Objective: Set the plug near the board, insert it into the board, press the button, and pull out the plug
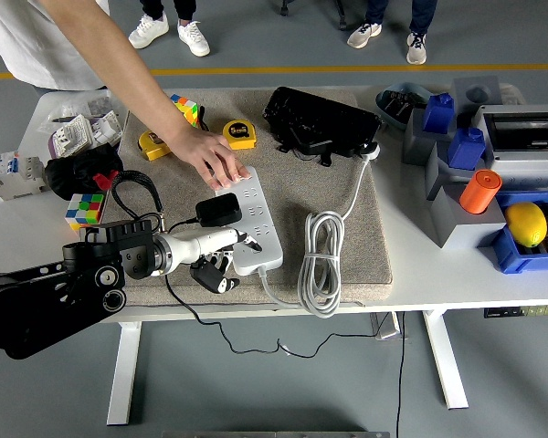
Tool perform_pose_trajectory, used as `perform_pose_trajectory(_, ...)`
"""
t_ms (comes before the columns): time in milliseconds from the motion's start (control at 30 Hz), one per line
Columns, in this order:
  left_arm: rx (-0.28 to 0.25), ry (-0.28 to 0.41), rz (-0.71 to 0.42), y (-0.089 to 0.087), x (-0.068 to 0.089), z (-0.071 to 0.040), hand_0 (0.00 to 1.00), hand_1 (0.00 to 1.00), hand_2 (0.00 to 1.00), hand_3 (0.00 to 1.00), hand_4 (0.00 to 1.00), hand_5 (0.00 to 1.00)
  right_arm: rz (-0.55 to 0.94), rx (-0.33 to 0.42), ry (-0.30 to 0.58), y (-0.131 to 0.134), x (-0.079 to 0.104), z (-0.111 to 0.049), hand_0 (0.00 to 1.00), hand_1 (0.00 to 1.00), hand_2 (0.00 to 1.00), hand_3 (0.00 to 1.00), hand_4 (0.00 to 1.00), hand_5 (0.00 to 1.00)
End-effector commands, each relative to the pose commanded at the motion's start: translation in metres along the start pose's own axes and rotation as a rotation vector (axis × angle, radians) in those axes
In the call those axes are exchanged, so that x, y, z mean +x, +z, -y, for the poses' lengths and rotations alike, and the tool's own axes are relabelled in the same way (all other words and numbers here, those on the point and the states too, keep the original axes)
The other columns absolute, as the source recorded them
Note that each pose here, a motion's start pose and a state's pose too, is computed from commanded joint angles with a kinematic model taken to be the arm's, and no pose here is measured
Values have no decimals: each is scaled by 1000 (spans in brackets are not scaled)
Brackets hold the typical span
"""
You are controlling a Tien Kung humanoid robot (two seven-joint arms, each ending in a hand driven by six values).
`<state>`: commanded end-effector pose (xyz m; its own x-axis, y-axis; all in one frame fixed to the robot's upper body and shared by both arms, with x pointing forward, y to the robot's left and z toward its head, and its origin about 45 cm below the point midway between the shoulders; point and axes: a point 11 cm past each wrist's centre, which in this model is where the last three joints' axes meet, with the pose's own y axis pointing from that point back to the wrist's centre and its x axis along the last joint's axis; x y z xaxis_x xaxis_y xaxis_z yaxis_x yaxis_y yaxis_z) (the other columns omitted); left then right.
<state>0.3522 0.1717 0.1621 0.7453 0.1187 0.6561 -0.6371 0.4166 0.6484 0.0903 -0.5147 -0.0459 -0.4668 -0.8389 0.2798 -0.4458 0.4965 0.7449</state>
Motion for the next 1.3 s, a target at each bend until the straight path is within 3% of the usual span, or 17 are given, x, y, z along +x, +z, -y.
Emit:
perform_pose_trajectory(233,0,-2,-2,0,0,1,36,132,205,846,612,2,5,0,1,0,0,0,701,703,686,580,998,552)
perform_pose_trajectory(467,-30,54,-26,5,19,-7,36,132,205,844,612,2,4,-2,2,1,0,0,700,702,686,581,998,552)
perform_pose_trajectory(667,-50,77,-39,7,26,-14,37,131,205,844,611,2,2,-3,1,2,0,-1,702,702,687,580,998,552)
perform_pose_trajectory(1000,-187,195,-139,14,46,-30,39,124,201,841,615,2,3,-2,0,1,0,0,701,703,687,580,998,552)
perform_pose_trajectory(1033,-202,213,-156,12,48,-31,91,116,217,794,842,173,0,-3,-1,1,-1,0,700,702,687,580,998,552)
perform_pose_trajectory(1200,-298,327,-245,7,58,-39,91,116,217,794,842,173,-3,-4,-3,2,-1,0,700,702,687,580,998,552)
perform_pose_trajectory(1233,-323,357,-272,6,61,-41,168,211,354,799,916,382,-4,-5,-3,2,-1,0,701,703,687,580,998,552)
perform_pose_trajectory(1300,-365,401,-305,5,64,-45,168,211,354,799,916,382,-7,-6,-4,3,-1,-1,701,703,687,580,998,552)
